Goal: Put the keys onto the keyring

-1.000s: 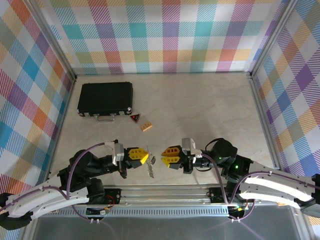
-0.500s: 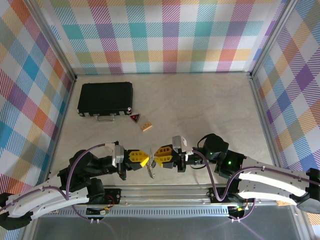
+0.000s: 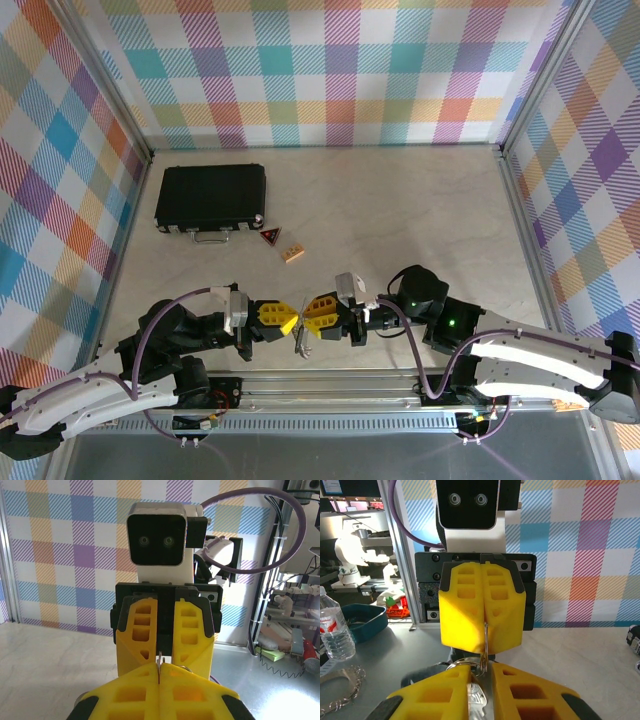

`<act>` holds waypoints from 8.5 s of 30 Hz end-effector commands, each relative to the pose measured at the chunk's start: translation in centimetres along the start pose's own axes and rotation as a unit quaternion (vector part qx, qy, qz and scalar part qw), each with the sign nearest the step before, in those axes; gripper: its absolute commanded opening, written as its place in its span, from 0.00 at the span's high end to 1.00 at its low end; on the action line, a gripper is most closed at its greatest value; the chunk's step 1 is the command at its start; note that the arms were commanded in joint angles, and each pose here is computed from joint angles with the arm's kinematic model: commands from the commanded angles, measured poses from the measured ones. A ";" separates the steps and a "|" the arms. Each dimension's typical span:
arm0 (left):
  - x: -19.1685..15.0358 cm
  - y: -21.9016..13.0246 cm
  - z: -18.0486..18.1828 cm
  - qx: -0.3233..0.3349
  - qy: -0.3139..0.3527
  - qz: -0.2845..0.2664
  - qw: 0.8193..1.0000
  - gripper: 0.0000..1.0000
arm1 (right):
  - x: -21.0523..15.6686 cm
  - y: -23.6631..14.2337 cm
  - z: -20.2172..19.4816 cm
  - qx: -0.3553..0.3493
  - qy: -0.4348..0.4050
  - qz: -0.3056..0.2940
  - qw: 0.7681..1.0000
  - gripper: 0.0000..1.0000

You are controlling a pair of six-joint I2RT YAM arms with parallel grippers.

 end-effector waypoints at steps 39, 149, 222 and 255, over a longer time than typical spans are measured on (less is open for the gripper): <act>0.2 0.0 -0.5 -0.018 -0.005 -0.002 1.000 1.00 | 1.9 0.0 0.0 -0.010 -0.001 -0.029 1.000 1.00; -24.4 -9.8 17.8 0.503 -0.389 0.408 0.655 0.90 | -12.8 -5.1 -13.2 -0.114 0.287 0.135 0.942 0.42; -23.5 -9.0 17.8 0.477 -0.384 0.415 0.673 1.00 | -11.7 -6.0 -12.6 -0.105 0.276 0.107 0.949 0.44; -0.1 4.1 6.5 0.054 -0.041 0.103 0.992 1.00 | 0.9 -9.4 -3.7 -0.058 0.061 0.004 0.996 0.51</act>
Point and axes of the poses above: each hand's point on the last joint's axis, 136 mm out from that joint toward the fingers, its own y axis out along the fingers, its own z axis along the line the jaws close on, x = y × z, the point moved 5 cm from there along -y, back along the fingers, and after that the axes turned 3 degrees about y, right-handed, at the moved point
